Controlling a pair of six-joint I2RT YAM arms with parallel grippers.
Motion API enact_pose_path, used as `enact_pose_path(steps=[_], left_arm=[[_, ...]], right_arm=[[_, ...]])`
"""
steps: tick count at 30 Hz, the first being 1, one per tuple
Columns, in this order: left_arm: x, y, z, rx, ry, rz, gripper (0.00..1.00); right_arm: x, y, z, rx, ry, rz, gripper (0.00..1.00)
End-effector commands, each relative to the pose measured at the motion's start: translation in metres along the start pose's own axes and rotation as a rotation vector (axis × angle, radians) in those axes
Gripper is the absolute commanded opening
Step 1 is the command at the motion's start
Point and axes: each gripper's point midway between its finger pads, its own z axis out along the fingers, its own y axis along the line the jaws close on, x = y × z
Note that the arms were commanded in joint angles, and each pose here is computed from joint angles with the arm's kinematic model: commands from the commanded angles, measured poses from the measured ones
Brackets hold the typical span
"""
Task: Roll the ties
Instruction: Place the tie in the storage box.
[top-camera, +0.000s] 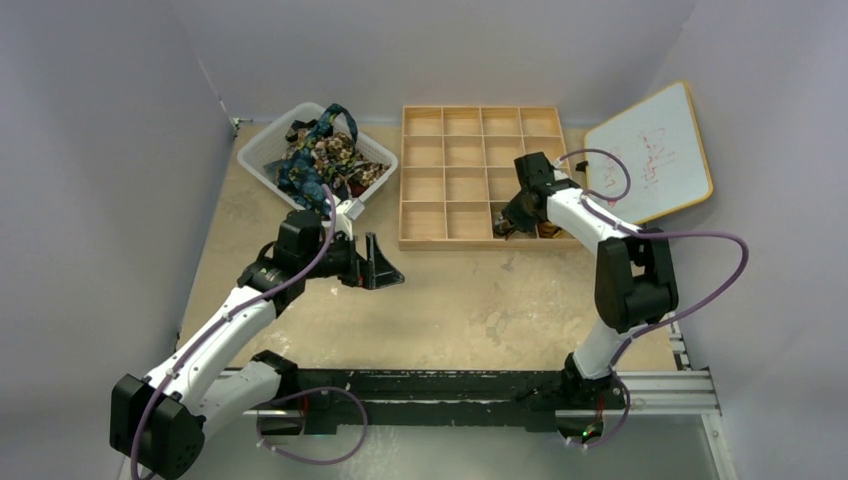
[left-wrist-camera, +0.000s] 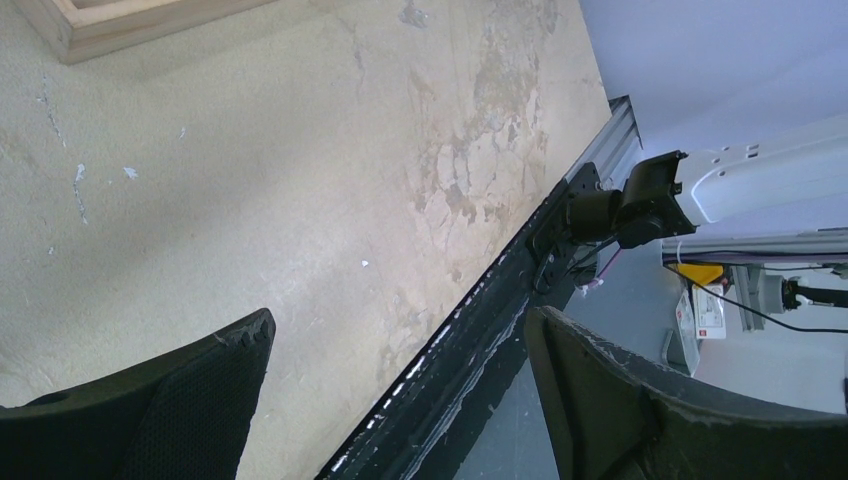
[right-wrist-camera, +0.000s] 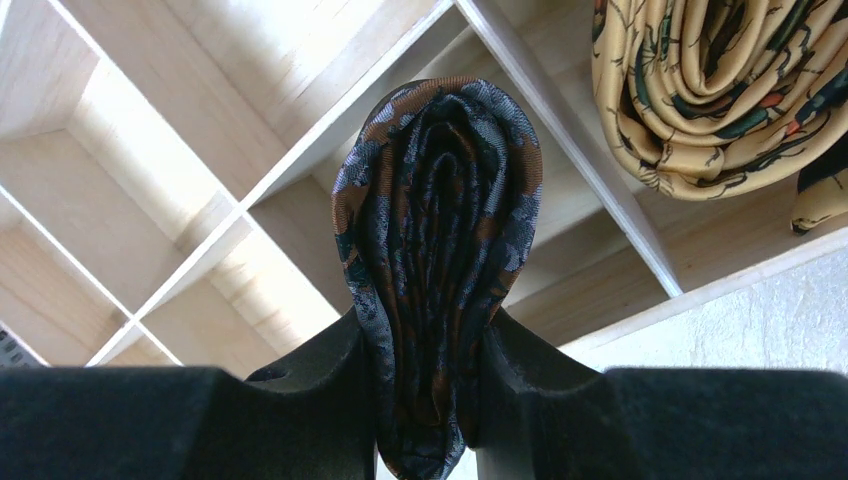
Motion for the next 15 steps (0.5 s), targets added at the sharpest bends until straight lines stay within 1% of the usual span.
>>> enact_pose_path(steps=[1, 6, 10, 15], left_arm=[[-0.018, -0.014, -0.003, 0.041, -0.043, 0.049, 0.94], [-0.017, -0.013, -0.003, 0.039, -0.041, 0.049, 0.94], [-0.017, -0.012, -0.002, 0.037, -0.039, 0.046, 0.94], [-0.017, -0.012, -0.002, 0.038, -0.039, 0.046, 0.94]], right_arm=[[-0.011, -0.001, 0.001, 0.028, -0.036, 0.011, 0.29], [-0.006, -0.008, 0.01, 0.051, -0.029, 0.002, 0.29], [-0.015, -0.016, 0.017, 0.104, -0.08, -0.02, 0.29], [-0.014, -0.024, 0.025, 0.163, -0.101, -0.042, 0.3]])
